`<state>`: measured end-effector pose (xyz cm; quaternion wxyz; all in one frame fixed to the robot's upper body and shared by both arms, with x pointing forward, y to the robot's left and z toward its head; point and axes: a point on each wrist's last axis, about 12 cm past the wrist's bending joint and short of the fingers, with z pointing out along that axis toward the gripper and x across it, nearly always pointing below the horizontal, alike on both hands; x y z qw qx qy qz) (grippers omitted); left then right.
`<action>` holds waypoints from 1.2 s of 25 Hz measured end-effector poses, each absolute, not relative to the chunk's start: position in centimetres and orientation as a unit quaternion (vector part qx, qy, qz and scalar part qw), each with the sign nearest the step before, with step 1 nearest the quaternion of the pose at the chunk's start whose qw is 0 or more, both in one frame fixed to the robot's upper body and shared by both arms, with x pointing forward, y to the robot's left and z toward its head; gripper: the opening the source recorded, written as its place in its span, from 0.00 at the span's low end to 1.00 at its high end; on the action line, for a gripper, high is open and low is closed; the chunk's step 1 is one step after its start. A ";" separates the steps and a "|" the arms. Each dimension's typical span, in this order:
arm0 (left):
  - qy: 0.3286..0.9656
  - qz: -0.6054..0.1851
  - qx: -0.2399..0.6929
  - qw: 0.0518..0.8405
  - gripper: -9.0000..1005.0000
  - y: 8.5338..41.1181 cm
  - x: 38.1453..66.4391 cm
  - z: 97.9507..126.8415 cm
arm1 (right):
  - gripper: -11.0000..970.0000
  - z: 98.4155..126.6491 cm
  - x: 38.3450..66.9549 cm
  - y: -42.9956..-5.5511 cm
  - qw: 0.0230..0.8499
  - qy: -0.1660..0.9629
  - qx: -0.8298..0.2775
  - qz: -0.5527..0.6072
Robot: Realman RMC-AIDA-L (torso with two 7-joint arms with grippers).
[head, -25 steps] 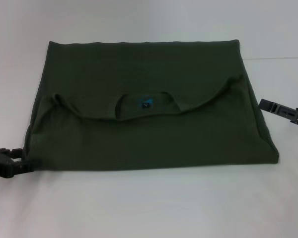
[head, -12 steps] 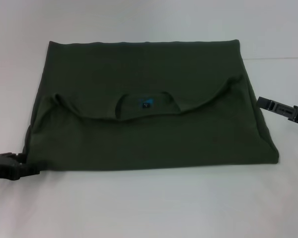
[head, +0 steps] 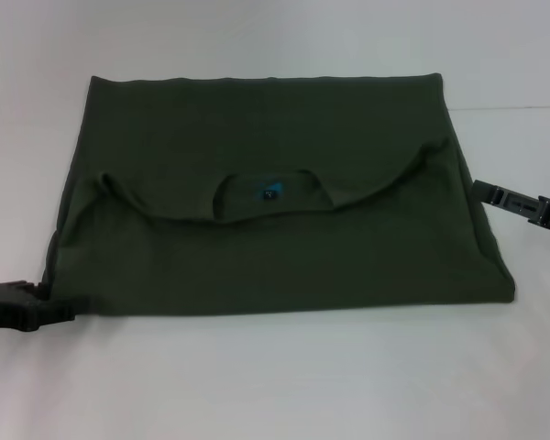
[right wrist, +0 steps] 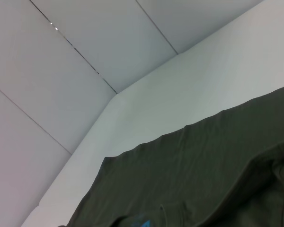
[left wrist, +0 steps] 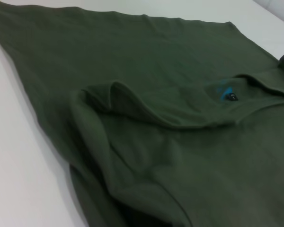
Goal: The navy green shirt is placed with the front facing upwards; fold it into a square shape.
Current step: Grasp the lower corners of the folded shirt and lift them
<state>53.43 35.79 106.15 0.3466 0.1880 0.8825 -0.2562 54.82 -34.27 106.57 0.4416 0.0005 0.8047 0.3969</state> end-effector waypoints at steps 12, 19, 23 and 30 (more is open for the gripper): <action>0.885 -0.237 0.209 0.343 0.48 35.2 53.9 105.8 | 0.98 106.6 54.9 -34.2 0.441 0.805 0.001 0.398; 0.886 -0.233 0.211 0.342 0.17 35.2 54.0 105.9 | 0.98 106.7 55.0 -34.1 0.441 0.804 -0.001 0.398; 0.887 -0.229 0.214 0.340 0.06 35.2 54.1 105.8 | 0.98 106.9 55.2 -34.1 0.440 0.805 -0.006 0.398; 0.887 -0.232 0.211 0.339 0.06 35.2 54.4 106.2 | 0.98 109.7 56.3 -36.0 0.369 0.837 0.003 0.403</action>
